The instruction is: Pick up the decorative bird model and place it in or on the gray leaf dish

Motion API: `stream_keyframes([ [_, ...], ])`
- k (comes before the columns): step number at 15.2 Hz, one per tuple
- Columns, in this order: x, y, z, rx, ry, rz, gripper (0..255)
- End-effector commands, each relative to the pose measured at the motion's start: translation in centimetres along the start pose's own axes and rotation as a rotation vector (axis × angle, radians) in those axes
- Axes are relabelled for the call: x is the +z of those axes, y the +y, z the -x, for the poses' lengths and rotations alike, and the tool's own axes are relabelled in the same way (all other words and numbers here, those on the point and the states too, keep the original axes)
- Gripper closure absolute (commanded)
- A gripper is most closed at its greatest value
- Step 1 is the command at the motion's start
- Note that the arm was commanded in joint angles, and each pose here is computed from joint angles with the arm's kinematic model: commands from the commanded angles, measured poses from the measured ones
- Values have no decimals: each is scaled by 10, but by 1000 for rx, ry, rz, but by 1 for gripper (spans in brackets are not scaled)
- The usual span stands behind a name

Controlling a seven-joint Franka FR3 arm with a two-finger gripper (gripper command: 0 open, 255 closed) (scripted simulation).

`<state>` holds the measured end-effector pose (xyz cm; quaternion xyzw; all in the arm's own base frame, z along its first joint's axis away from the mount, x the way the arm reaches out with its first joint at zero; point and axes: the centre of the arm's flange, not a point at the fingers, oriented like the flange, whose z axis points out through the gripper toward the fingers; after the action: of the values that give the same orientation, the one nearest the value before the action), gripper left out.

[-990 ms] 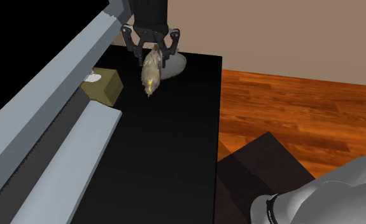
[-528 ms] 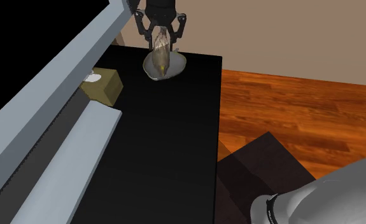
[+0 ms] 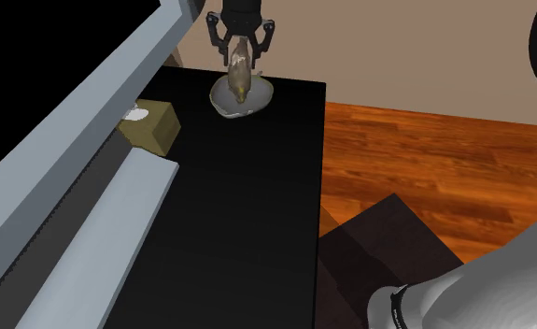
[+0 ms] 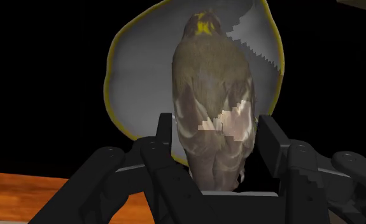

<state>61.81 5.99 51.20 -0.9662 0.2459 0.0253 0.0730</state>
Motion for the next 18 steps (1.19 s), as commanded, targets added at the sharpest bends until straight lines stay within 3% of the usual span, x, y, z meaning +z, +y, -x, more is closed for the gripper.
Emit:
stream_keyframes([
  [1,11,2,0,0,1,-1,255],
  [7,47,6,-3,0,1,-1,255],
  [15,47,6,-3,0,1,-1,255],
  [16,47,6,-4,0,1,-1,0],
  [18,48,7,-3,0,1,-1,0],
])
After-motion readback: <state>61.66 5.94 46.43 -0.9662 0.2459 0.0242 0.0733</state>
